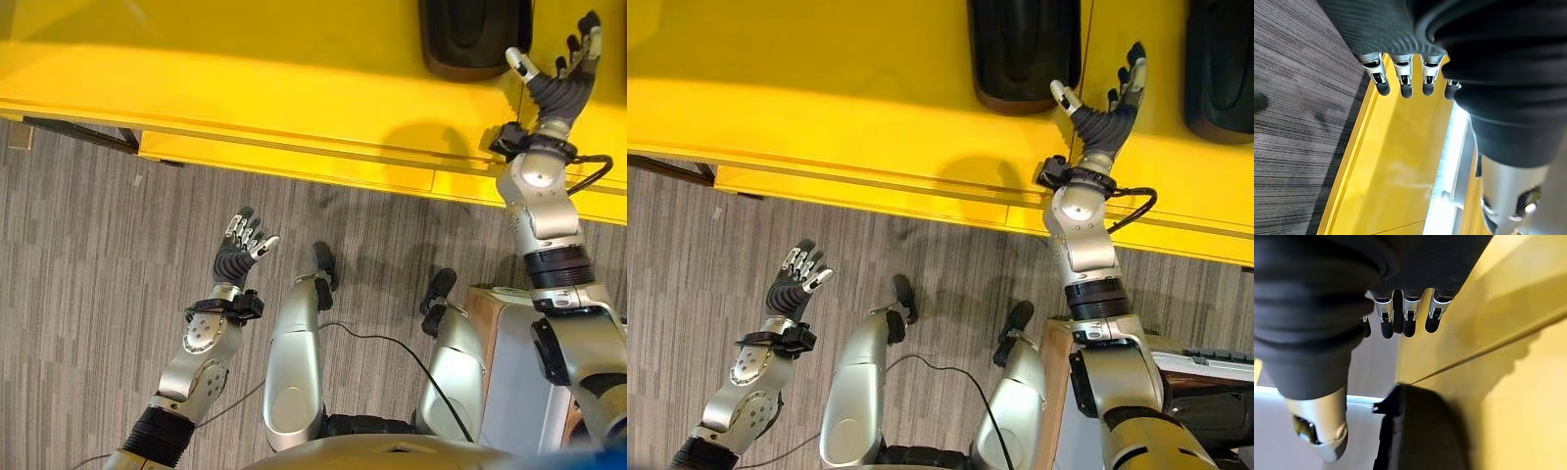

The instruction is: Move parts from the plastic box to the shelf.

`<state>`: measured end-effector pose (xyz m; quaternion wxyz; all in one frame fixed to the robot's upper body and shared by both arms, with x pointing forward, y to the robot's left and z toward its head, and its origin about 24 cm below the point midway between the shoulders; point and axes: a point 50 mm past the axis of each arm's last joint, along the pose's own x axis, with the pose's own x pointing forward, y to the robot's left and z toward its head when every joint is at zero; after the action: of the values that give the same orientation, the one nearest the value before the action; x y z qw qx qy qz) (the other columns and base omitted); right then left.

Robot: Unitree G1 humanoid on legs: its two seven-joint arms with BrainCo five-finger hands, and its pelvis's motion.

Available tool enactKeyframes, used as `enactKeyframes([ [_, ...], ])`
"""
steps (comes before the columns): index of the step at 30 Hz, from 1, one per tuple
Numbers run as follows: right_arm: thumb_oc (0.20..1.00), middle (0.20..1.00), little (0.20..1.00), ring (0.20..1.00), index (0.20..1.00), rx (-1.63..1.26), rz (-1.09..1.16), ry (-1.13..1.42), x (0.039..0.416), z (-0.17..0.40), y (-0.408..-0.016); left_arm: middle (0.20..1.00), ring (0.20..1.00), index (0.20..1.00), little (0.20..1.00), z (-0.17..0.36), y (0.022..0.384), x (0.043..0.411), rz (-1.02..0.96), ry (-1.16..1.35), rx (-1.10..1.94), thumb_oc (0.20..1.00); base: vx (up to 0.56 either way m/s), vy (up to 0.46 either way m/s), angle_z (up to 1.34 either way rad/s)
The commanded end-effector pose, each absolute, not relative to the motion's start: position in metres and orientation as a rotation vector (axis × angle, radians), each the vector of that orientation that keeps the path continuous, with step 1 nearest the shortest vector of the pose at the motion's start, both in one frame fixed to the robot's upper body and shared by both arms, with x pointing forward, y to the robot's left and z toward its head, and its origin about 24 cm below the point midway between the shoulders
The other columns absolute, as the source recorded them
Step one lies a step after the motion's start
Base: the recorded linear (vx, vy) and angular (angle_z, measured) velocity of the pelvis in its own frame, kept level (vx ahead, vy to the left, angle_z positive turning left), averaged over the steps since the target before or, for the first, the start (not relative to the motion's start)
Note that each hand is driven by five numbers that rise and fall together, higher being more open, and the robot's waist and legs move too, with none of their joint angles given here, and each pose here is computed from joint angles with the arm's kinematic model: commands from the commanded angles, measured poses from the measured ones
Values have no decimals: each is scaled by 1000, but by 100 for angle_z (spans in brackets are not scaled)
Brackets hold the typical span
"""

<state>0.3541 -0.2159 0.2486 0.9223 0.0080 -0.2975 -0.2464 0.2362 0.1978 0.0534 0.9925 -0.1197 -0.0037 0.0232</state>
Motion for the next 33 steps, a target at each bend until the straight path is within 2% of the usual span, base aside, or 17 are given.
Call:
enactKeyframes([
  [1, 1000, 1000, 1000, 1000, 1000, 49, -529, -765, 346, 293, -226, 1000, 1000, 1000, 1000, 69, 196, 229, 4, -87, -259, 1000, 0, 0, 0],
  [19, 1000, 1000, 1000, 1000, 1000, -42, -486, -671, 371, 307, -222, 1000, 1000, 1000, 1000, 72, 193, 232, -23, -96, -267, 1000, 0, 0, 0],
  [33, 1000, 1000, 1000, 1000, 1000, -36, -317, -614, 374, 276, -190, 1000, 1000, 1000, 1000, 73, 194, 233, -9, -96, -275, 1000, 0, 0, 0],
])
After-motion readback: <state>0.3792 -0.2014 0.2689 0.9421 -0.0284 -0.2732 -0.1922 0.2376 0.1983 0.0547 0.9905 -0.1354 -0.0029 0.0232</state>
